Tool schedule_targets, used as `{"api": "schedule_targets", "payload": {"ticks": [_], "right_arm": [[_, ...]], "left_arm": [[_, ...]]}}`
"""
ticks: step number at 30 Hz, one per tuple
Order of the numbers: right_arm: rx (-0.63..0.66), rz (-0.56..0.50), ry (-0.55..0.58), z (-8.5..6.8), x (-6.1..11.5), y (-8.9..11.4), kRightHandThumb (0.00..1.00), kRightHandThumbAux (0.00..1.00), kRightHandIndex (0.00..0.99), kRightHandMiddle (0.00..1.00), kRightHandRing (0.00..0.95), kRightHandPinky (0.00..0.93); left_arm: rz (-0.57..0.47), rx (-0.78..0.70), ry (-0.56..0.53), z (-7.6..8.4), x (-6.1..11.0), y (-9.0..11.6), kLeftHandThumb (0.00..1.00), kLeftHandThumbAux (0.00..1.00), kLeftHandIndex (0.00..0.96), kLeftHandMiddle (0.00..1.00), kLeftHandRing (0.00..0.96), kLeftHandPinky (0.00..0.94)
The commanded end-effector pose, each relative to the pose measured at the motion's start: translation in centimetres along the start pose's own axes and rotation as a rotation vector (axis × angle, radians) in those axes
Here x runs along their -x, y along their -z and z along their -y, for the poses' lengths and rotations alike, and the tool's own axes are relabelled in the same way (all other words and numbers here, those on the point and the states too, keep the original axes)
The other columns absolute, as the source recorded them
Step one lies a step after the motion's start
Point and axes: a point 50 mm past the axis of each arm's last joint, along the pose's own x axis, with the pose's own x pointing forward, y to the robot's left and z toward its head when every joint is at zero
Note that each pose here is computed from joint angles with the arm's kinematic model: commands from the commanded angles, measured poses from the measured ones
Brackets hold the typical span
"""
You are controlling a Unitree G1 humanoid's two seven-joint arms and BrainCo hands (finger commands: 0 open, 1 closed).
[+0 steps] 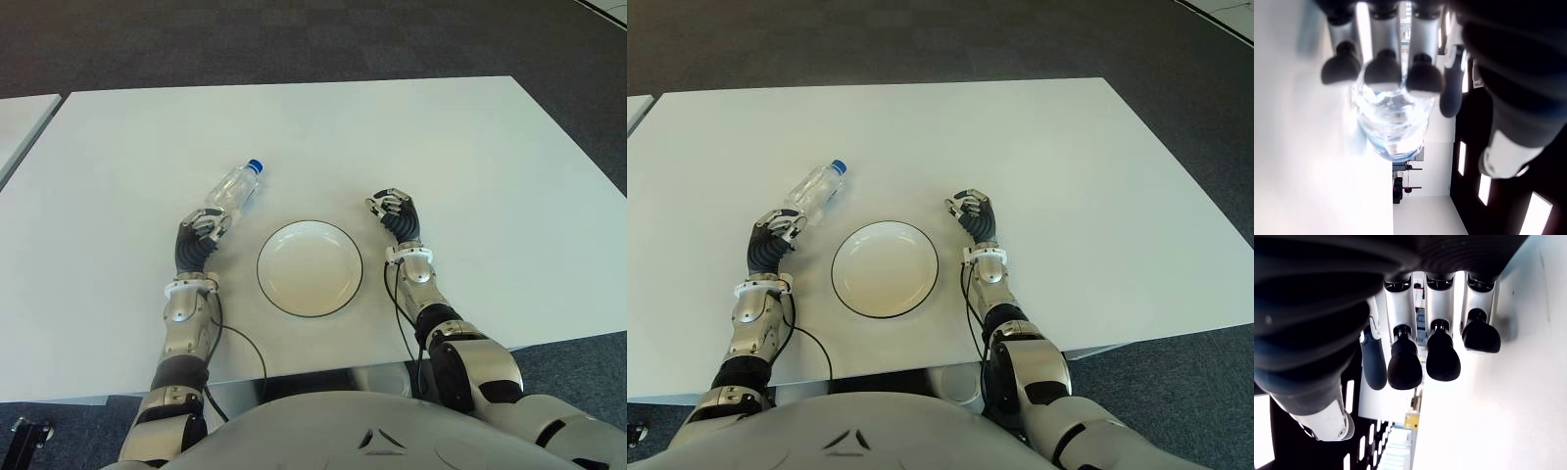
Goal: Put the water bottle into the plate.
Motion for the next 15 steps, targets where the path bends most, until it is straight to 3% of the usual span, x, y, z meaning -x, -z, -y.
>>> {"api": "schedule_targets", "payload": {"ticks": [1,15], "right_arm": [[-0.007,-0.133,-0.005,-0.11,1.59,2.43,0.742,0.713,0.44,0.894,0.885,0.88],[-0.025,-0.135,-0.002,-0.14,1.68,2.48,0.74,0.713,0.44,0.893,0.884,0.88]], "left_arm": [[-0.087,-0.002,-0.017,-0.06,0.89,1.56,0.743,0.698,0.443,0.864,0.859,0.85],[-0.006,-0.056,-0.053,-0.17,1.03,0.86,0.745,0.698,0.443,0.876,0.869,0.851]]}}
